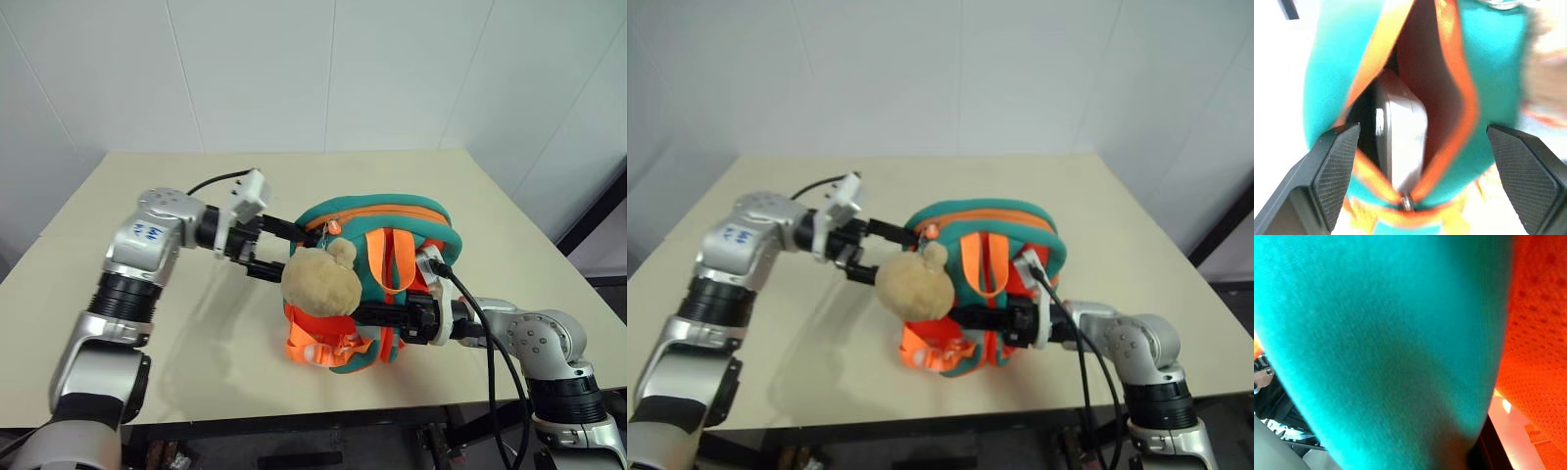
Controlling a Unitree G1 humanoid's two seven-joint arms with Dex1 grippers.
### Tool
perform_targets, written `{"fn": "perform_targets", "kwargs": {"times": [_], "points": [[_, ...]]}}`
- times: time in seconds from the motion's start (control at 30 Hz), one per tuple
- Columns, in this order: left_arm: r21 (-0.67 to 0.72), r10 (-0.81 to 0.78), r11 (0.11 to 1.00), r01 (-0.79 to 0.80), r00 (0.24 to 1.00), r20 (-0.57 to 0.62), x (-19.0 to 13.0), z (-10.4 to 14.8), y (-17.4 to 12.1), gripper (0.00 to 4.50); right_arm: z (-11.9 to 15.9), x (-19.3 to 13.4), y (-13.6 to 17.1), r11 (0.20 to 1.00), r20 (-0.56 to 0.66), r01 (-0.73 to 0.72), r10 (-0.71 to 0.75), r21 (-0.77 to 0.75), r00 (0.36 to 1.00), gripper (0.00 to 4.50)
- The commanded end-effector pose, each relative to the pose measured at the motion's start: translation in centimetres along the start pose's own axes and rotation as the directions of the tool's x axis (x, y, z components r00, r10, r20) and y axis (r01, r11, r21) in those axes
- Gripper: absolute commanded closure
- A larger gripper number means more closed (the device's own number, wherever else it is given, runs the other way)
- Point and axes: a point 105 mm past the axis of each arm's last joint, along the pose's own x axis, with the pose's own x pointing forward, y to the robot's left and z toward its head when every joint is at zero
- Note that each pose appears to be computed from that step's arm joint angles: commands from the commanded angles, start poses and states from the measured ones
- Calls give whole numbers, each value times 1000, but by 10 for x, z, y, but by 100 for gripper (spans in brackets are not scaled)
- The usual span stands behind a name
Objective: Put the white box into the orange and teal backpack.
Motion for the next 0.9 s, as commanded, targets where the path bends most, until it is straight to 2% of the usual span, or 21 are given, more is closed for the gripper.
{"fn": "perform_targets", "kwargs": {"times": [0.03, 0.17, 0.27, 0.4, 0.63, 0.9], "points": [[-43, -23, 999, 26, 998, 52, -18, 9, -8, 4, 5, 3, 3, 1000, 11, -19, 20, -25, 1000, 444], [-78, 40, 997, -31, 992, 117, -41, 9, -8, 4, 5, 4, 2, 999, 10, -20, 20, -26, 1000, 444], [-99, 54, 994, -34, 978, 201, -55, 19, -16, 4, 4, 3, 2, 1000, 9, -15, 16, -24, 1000, 444], [-133, 20, 991, 17, 963, 269, -57, 31, -30, 4, 4, 3, 1, 1000, 8, -14, 14, -22, 1000, 444], [-200, -101, 965, 168, 947, 306, -20, 37, -64, 4, 5, 8, -1, 1000, 5, -22, 22, -20, 1000, 444], [-126, -88, 984, 124, 962, 260, 14, 29, -65, 4, 4, 11, -1, 999, 5, -26, 26, -18, 1000, 444]]}}
